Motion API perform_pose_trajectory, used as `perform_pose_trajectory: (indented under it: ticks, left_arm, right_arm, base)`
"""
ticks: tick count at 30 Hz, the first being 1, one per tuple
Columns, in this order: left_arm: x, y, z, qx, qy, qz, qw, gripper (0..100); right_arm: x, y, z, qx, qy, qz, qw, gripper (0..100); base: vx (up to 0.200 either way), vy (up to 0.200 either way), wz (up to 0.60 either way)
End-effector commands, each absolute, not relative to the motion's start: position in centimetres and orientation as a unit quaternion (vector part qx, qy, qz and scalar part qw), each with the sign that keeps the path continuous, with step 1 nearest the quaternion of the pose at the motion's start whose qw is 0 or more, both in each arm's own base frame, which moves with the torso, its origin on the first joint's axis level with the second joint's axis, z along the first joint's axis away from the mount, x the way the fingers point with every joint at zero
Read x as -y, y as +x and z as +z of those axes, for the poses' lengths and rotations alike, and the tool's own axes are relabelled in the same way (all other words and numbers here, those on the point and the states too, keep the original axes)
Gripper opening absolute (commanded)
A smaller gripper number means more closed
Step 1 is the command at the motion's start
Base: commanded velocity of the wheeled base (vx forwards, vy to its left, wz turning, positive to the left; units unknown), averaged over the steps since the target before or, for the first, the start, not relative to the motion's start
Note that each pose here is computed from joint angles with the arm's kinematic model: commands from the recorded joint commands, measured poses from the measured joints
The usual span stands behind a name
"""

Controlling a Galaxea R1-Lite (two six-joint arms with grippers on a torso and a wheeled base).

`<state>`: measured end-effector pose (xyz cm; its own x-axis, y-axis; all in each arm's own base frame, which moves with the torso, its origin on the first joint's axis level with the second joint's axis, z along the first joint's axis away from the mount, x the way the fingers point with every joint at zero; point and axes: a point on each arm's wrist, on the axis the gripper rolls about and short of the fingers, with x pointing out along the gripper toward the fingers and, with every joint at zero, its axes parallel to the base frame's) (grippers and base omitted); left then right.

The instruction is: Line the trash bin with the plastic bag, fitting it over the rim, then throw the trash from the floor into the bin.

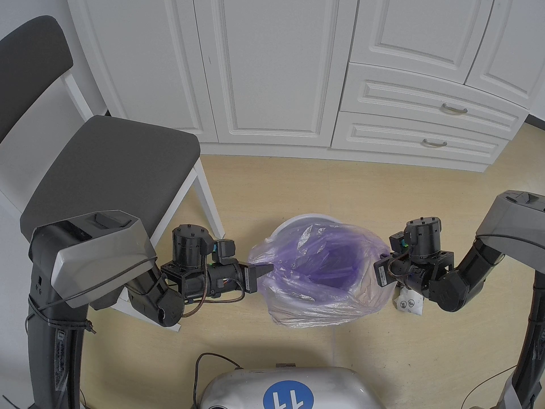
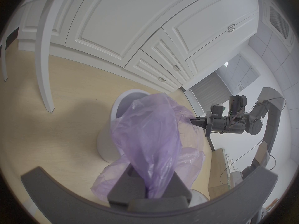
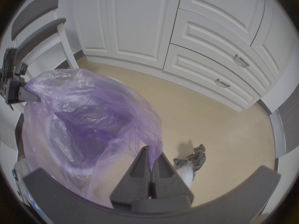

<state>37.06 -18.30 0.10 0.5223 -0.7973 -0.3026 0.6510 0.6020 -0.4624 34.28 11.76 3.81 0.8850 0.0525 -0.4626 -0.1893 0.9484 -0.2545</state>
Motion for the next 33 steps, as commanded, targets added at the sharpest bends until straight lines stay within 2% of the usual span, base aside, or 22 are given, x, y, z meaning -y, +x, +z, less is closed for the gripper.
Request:
perform_pose_trajectory:
  ticks: [1,8,14,24,30,31,33]
  left_arm:
    - [17.5,36.9,2.4,-0.229,-0.148,-0.418,0.866,0]
    - [17.3,36.4,3.7,-0.220,-0.146,-0.420,0.868,0]
    - [16.9,37.6,2.0,-0.211,-0.150,-0.412,0.874,0]
    - [17.4,36.7,0.2,-0.240,-0.145,-0.415,0.866,0]
    - [17.3,36.2,0.6,-0.221,-0.144,-0.421,0.868,0]
    - [17.4,36.1,0.6,-0.220,-0.144,-0.423,0.867,0]
    - [17.6,35.9,0.6,-0.220,-0.143,-0.426,0.866,0]
  right_arm:
    - [-10.5,33.4,5.2,-0.228,-0.175,0.044,0.957,0]
    - [-10.5,32.8,6.4,-0.220,-0.177,0.046,0.958,0]
    - [-12.8,34.4,3.9,-0.215,-0.140,0.052,0.965,0]
    - [-11.7,34.3,2.5,-0.237,-0.161,0.040,0.957,0]
    - [-11.6,34.1,2.6,-0.235,-0.159,0.043,0.958,0]
    - [-11.6,34.1,2.7,-0.234,-0.159,0.044,0.958,100]
    - [-11.6,34.0,2.9,-0.231,-0.157,0.045,0.959,100]
  base:
    - [0.000,0.000,0.00]
    - [0.000,0.000,0.00]
    - [0.000,0.000,0.00]
    - [0.000,0.000,0.00]
    - [0.000,0.000,0.00]
    - [0.000,0.000,0.00]
    - [0.000,0.000,0.00]
